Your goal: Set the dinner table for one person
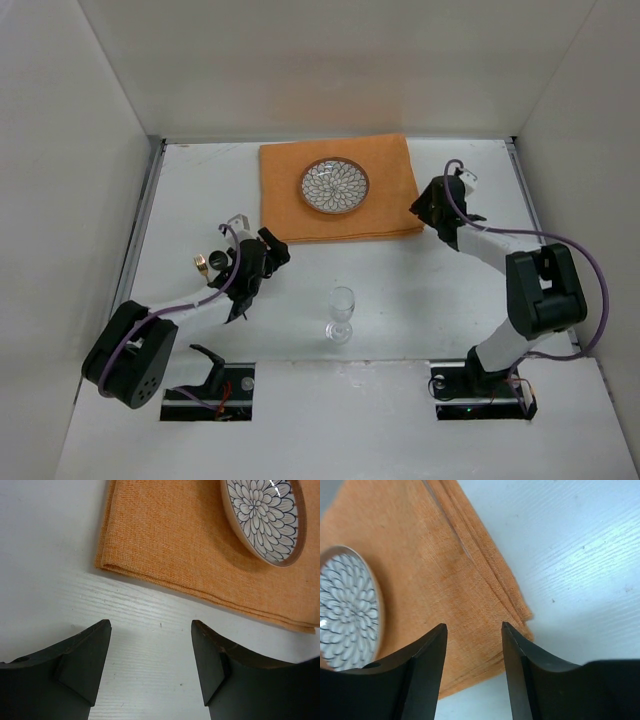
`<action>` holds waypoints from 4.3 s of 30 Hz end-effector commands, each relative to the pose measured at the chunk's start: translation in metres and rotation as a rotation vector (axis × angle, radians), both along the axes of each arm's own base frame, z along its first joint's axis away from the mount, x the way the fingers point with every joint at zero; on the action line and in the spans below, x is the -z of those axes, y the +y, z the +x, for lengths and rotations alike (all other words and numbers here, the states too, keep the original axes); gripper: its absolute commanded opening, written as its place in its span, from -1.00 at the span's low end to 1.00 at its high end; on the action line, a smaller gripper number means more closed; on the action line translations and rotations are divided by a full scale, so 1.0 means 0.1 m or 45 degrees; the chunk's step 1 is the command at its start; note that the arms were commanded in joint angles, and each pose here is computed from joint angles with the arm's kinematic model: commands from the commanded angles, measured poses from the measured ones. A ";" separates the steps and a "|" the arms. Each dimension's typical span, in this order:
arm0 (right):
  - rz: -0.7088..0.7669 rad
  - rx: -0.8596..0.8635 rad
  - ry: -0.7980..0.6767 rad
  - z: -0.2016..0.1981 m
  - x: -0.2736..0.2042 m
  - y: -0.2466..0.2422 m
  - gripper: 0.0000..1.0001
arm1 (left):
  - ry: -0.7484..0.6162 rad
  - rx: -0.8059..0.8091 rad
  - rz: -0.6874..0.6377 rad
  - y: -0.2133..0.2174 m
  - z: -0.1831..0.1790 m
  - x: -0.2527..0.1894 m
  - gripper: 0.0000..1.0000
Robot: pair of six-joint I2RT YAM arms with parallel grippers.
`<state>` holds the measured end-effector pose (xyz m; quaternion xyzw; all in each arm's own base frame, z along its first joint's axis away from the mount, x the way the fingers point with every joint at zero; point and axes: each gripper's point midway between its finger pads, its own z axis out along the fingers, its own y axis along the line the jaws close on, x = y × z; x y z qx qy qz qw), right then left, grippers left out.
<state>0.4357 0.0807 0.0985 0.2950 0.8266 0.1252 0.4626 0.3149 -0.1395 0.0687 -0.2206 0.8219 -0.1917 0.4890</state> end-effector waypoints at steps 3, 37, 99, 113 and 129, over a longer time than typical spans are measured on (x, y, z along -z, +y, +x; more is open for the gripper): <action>-0.226 -0.138 0.130 0.03 0.09 -0.03 0.07 | -0.038 -0.041 -0.012 -0.01 0.10 -0.14 0.26; -0.398 -0.215 0.104 0.35 -0.26 -0.04 -0.12 | -0.103 -0.035 -0.060 0.01 0.07 -0.26 0.28; -0.506 -1.399 -0.296 -2.66 -2.26 1.72 -0.16 | -0.195 0.141 -0.117 -0.29 -0.02 -0.48 0.09; -0.771 -1.662 -0.023 -2.94 -1.80 1.88 -0.09 | -0.194 0.120 -0.114 -0.23 -0.01 -0.47 0.17; -0.819 -1.708 0.062 -2.81 -1.43 2.04 -0.12 | -0.186 0.121 -0.117 -0.23 -0.01 -0.45 0.19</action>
